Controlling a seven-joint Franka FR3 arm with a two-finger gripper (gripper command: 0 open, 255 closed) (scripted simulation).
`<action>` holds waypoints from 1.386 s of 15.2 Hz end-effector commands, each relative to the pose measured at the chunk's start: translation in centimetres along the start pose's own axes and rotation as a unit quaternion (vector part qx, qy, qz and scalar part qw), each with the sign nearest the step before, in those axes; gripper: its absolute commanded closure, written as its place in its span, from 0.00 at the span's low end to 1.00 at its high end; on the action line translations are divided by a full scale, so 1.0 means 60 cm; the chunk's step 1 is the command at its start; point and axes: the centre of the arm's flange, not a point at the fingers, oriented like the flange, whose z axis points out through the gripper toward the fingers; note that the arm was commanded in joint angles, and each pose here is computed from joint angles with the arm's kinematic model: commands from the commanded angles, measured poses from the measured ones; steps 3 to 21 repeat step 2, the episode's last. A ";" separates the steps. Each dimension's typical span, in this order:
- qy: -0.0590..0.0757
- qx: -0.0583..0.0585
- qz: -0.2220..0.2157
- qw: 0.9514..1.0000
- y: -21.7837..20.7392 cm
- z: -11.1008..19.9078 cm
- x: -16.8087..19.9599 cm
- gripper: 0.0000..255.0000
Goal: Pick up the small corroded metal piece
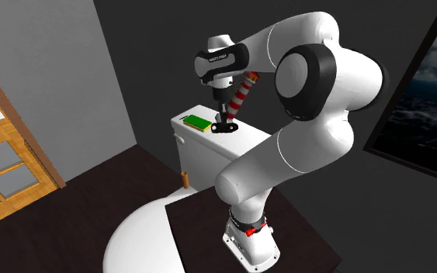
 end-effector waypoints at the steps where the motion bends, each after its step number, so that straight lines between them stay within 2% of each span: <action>1: 0.000 0.000 0.000 1.000 -0.002 -0.012 0.000 1.00; 21: 0.000 0.000 0.000 1.000 -0.002 -0.012 0.000 1.00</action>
